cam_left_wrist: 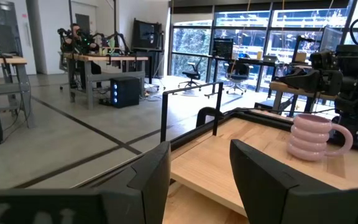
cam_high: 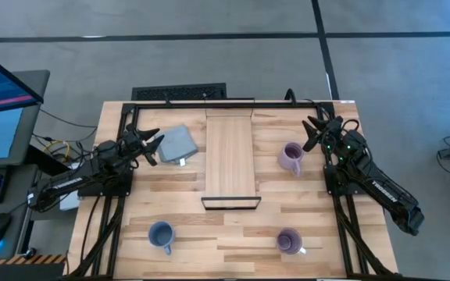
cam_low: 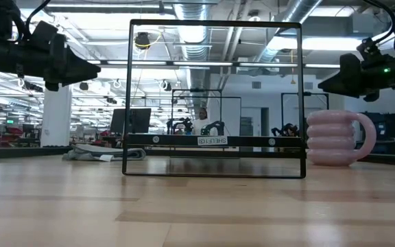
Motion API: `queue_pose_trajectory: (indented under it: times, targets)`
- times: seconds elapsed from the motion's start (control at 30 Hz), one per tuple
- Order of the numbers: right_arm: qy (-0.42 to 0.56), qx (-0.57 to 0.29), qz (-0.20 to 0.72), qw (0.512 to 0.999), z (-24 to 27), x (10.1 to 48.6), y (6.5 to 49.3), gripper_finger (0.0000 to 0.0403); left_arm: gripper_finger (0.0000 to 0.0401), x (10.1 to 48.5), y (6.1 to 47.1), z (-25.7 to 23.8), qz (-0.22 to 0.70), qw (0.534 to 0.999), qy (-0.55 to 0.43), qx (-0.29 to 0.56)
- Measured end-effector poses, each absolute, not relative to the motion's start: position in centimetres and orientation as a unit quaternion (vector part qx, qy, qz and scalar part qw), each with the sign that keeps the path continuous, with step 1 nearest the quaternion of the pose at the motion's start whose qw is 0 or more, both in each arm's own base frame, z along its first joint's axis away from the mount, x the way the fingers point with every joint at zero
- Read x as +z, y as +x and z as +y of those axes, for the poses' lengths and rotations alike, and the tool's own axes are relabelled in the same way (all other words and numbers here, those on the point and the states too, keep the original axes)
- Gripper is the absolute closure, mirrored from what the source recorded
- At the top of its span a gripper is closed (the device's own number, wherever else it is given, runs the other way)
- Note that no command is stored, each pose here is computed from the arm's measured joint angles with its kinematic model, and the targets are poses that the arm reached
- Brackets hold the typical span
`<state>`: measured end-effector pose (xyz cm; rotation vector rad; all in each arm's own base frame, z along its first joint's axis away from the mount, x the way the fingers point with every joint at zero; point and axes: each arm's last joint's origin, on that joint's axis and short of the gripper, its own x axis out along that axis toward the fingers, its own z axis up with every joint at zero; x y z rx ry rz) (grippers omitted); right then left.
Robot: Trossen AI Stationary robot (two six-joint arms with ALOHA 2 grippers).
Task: Stack small to large cups/mugs on shelf
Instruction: Put the top purple mug on the shelf
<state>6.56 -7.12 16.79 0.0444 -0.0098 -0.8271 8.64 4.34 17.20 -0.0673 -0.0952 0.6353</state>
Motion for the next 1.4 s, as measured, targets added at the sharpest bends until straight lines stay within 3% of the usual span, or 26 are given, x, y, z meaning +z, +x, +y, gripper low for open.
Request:
queue_pose_trajectory:
  times: [0.17,0.63,0.9,1.0,1.2,1.4]
  targets:
    - [-0.024,-0.402,0.015,0.915,-7.1,16.8,6.6,0.0232,0.0243,17.2,8.6,4.3,-0.047,0.948,-0.032,0.312]
    - [-0.015,-0.404,-0.001,0.915,-7.1,17.0,6.5,0.0232,0.0243,17.2,8.6,4.3,-0.046,0.948,-0.032,0.312]
    - [-0.023,-0.38,-0.023,0.925,-6.1,20.5,6.2,0.0232,0.0243,17.2,8.6,4.3,-0.051,0.948,-0.045,0.312]
    - [-0.005,-0.345,0.001,0.939,-5.3,22.6,6.0,0.0232,0.0243,17.2,8.6,4.3,-0.051,0.948,-0.045,0.312]
    - [0.099,-0.242,-0.061,0.963,-4.2,26.7,6.8,0.0232,0.0243,17.2,8.6,4.3,-0.051,0.948,-0.046,0.312]
    - [0.044,-0.117,-0.035,0.992,-3.1,29.7,8.6,0.0234,0.0243,17.2,8.6,4.3,-0.051,0.948,-0.046,0.312]
